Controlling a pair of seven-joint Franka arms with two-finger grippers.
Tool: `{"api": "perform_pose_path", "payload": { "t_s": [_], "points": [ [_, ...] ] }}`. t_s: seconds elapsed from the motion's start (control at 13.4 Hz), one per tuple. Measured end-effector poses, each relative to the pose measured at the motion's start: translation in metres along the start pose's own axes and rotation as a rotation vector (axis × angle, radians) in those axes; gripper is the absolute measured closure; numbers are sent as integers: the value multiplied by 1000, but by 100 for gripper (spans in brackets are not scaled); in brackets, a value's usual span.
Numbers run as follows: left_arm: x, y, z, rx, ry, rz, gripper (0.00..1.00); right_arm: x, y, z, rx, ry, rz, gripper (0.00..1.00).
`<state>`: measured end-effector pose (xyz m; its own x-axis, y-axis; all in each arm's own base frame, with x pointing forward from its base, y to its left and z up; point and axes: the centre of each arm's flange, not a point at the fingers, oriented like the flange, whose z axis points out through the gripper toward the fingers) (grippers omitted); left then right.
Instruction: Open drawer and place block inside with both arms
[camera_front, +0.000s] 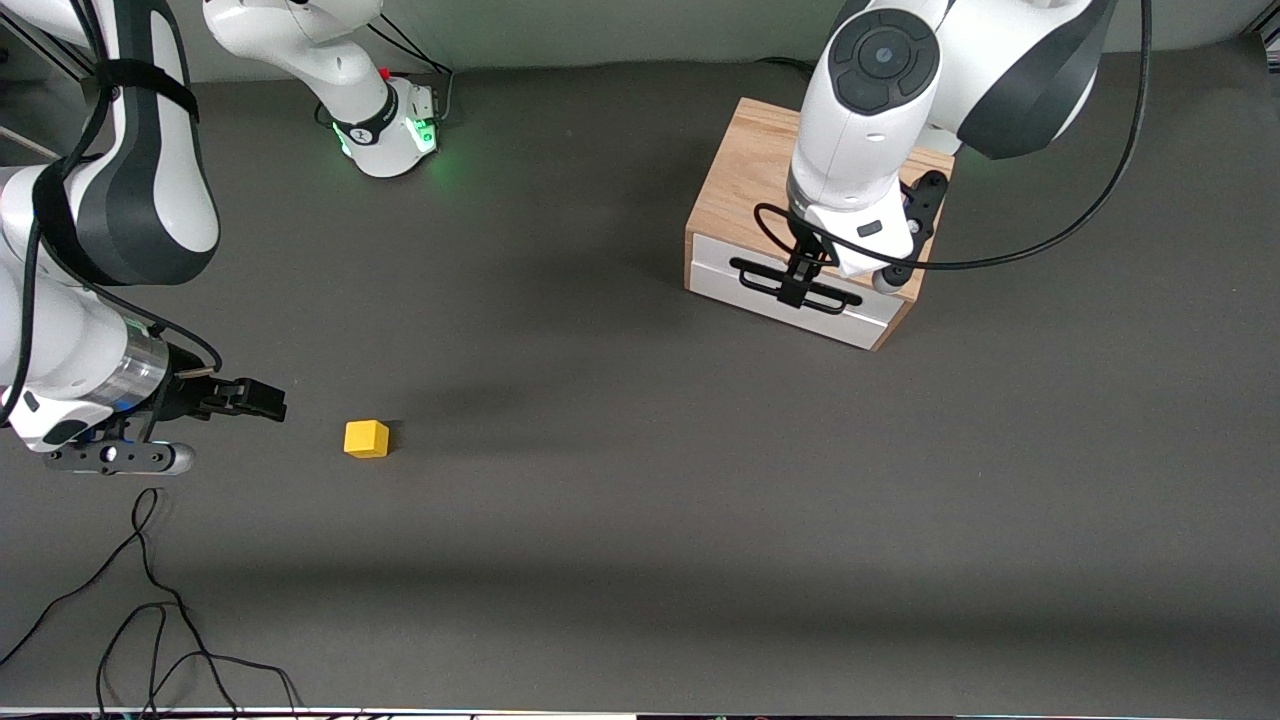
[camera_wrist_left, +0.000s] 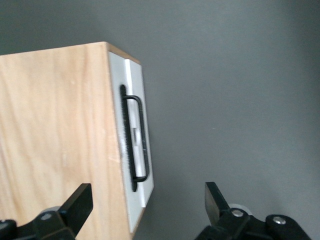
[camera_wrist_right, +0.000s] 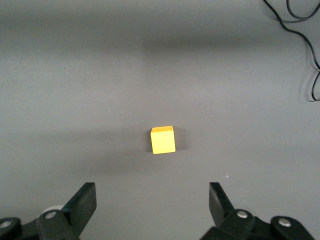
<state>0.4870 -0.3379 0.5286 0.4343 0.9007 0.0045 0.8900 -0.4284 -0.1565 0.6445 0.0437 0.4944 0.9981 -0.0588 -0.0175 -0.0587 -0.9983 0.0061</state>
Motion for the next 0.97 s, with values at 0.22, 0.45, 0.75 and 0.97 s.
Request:
{"api": "perform_pose_path", "payload": {
  "t_s": [0.22,0.45,0.75,0.97],
  "points": [
    [-4,2,15,56,-22,0,0,0,7,-2,-1,4,11,0],
    [-7,13,38,93,-33,-5,0,0,12,-4,0,7,18,0],
    [-8,29,82,113,-31,-12,0,1,8,-9,2,18,12,0],
    [-7,31,114,109,-31,-17,0,2,6,-15,4,33,8,0]
  ]
}}
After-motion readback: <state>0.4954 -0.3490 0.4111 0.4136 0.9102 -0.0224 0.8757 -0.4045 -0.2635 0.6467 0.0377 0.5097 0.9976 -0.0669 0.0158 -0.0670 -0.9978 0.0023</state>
